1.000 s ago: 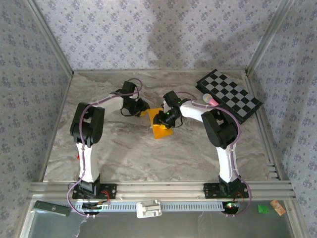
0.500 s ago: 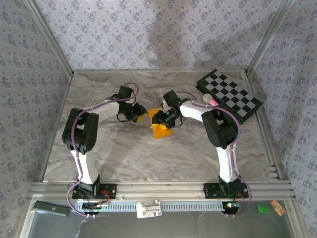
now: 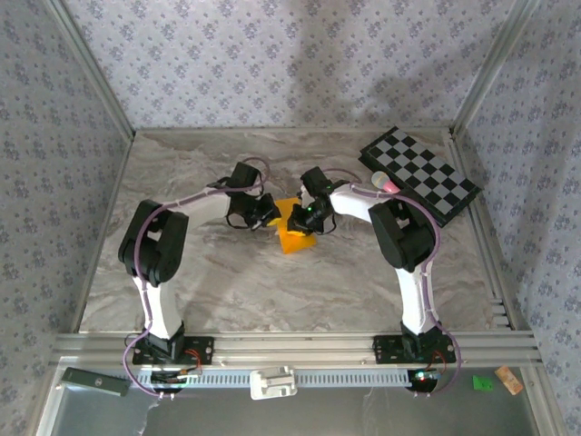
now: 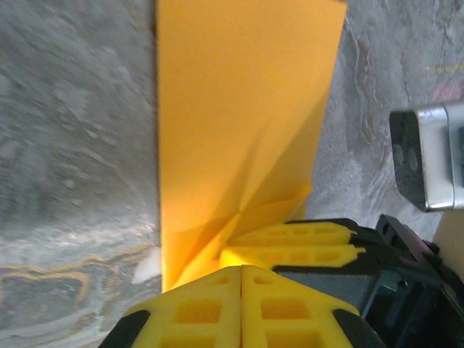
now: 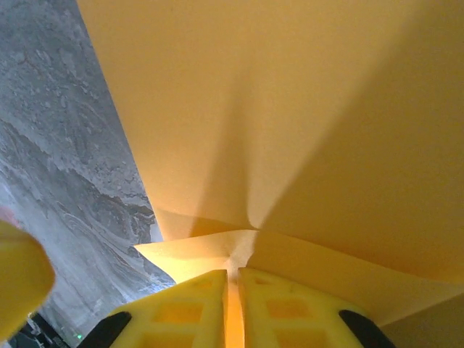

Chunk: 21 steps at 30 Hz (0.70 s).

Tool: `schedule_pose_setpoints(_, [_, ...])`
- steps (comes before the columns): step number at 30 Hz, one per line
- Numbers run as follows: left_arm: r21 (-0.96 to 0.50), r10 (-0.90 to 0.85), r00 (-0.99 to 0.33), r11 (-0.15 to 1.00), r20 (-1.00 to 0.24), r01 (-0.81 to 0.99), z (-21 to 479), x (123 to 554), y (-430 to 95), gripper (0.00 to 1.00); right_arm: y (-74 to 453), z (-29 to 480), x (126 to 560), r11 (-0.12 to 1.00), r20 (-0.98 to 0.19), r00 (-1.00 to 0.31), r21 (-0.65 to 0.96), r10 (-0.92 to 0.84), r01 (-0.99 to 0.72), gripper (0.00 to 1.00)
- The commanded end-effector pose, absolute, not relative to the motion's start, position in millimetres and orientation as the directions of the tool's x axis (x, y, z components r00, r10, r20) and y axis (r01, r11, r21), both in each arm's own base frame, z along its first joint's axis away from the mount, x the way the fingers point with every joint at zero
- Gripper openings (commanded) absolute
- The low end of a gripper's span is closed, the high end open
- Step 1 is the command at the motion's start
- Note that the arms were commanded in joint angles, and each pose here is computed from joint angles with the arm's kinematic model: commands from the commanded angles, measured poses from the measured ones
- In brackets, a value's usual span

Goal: Fold a paper plane with a square sheet of paper (pick it up from the middle)
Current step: Fold the triangle a second time at the center of the table.

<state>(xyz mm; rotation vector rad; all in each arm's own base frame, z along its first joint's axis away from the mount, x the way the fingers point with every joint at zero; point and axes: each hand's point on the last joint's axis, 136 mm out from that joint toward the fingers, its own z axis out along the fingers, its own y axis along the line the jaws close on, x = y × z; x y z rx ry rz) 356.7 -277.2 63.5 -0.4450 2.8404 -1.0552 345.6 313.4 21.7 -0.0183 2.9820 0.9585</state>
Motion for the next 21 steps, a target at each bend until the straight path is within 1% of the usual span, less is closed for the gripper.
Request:
schedule_pose_setpoints(1, [-0.654, -0.269, -0.962, 0.719, 0.048, -0.234, 54, 351, -285, 0.04, 298, -5, 332, 0.861, 0.066, -0.998, 0.508, 0.005, 0.038, 0.11])
schedule_pose_setpoints(7, [-0.620, -0.251, -0.965, 0.745, 0.081, -0.246, 35, 342, -286, 0.00, 297, -6, 332, 0.862, 0.068, -0.998, 0.505, 0.005, 0.039, 0.09])
schedule_pose_setpoints(10, [-0.608, -0.239, -0.966, 0.755, 0.093, -0.245, 29, 338, -288, 0.00, 297, -5, 332, 0.862, 0.065, -0.998, 0.505, 0.006, 0.038, 0.09])
schedule_pose_setpoints(18, [-0.541, -0.233, -0.971, 0.810, 0.060, -0.228, 17, 341, -279, 0.00, 298, -3, 332, 0.858, 0.058, -0.998, 0.512, 0.004, 0.033, 0.09])
schedule_pose_setpoints(21, [-0.528, -0.230, -0.971, 0.817, 0.067, -0.230, 11, 339, -277, 0.00, 299, 1, 334, 0.854, 0.048, -0.999, 0.519, 0.005, 0.029, 0.09])
